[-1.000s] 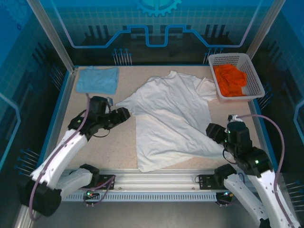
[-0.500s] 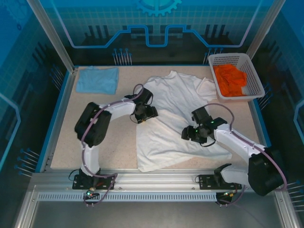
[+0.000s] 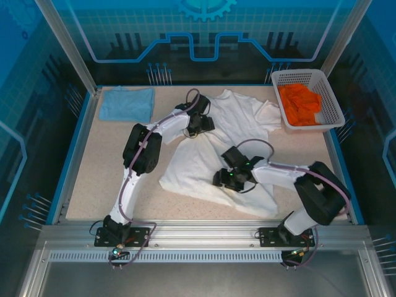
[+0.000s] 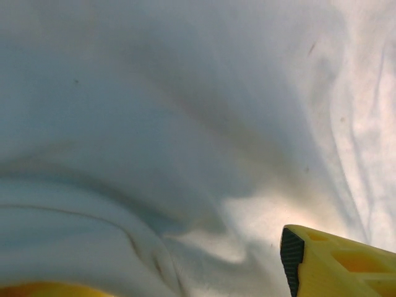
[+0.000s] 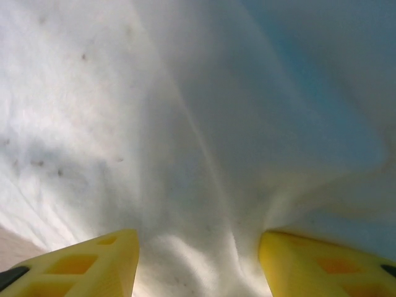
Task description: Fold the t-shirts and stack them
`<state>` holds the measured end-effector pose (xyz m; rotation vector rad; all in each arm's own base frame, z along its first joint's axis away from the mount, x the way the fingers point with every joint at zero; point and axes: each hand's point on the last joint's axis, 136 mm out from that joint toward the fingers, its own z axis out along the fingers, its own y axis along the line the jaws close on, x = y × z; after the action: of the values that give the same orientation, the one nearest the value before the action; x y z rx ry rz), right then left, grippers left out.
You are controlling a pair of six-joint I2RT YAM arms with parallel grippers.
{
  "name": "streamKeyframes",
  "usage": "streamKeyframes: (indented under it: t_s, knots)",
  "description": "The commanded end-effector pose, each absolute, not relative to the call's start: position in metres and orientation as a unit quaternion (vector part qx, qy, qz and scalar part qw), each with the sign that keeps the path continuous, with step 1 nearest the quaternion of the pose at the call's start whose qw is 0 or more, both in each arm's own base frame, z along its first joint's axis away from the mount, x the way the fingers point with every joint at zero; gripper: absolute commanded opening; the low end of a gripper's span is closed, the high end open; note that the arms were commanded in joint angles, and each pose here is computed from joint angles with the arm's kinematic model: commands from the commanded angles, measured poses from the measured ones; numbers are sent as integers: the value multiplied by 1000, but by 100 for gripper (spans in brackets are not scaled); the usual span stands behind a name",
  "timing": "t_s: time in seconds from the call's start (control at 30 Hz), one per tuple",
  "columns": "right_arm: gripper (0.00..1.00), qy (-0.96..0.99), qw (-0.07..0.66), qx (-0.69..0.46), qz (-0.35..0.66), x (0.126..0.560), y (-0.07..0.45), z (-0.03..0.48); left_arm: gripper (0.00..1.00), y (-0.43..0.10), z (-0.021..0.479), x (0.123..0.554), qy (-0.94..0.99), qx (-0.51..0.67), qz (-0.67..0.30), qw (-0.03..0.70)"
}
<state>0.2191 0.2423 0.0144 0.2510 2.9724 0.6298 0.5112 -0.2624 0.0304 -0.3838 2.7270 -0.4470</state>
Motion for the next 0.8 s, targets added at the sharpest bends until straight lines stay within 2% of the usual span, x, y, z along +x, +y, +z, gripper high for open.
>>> streamKeyframes:
  t_s: [0.0,0.2,0.4,0.57,0.77]
  knots:
    - [58,977,-17,113,179,197,274,-26,70,-234,10,516,975,-119,-137,132]
    - [59,968,-35,114,222,202,383,-32,72,-239,48,555,959,-92,-227,143]
    - [61,950,-44,124,285,201,467,-31,72,-262,49,555,942,-60,-316,101]
    - [68,946,18,71,316,211,485,8,72,-271,77,555,930,-53,-348,108]
    - [74,931,124,-5,343,215,467,79,86,-253,189,562,909,-58,-360,201]
